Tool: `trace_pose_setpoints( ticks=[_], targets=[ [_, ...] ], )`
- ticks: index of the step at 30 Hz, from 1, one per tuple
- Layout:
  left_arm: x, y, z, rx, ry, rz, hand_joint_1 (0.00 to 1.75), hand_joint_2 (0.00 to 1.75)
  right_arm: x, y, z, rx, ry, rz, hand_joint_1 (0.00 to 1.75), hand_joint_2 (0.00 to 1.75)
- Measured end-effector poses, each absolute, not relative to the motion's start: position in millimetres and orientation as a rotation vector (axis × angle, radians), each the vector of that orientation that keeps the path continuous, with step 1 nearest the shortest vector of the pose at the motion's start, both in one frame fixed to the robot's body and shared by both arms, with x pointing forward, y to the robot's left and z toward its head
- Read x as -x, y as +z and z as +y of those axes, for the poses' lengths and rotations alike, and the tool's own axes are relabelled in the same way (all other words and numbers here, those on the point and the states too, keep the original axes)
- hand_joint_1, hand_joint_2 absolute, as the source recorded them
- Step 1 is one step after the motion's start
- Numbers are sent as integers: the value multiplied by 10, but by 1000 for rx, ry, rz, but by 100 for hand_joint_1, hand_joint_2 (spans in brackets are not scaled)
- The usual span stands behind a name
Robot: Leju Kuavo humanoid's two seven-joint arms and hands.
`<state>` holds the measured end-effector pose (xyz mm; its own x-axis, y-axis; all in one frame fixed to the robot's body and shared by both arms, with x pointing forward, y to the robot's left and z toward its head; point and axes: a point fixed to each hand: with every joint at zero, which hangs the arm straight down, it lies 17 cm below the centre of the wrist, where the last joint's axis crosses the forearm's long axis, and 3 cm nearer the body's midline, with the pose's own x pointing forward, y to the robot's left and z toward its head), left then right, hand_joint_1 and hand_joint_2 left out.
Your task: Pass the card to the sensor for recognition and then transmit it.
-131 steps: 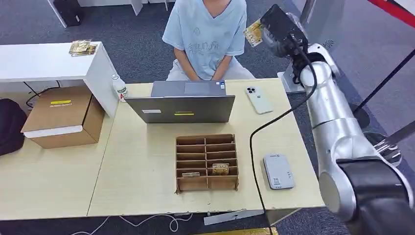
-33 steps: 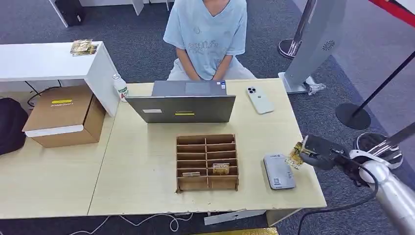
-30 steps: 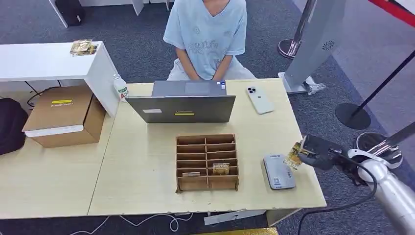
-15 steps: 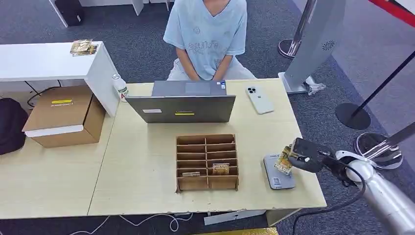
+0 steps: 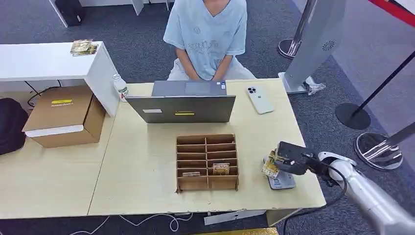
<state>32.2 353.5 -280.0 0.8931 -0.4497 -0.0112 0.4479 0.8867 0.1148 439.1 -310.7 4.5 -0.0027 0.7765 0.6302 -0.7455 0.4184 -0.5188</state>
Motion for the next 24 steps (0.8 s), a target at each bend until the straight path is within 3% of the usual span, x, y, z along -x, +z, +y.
trace_pose_setpoints(
  ticks=[24],
  targets=[
    [-351, -2793, 3552, -111, -423, -15, 0, 175, -4606, 6, -2960, 56, 1211, -998, 175, 175]
  ],
)
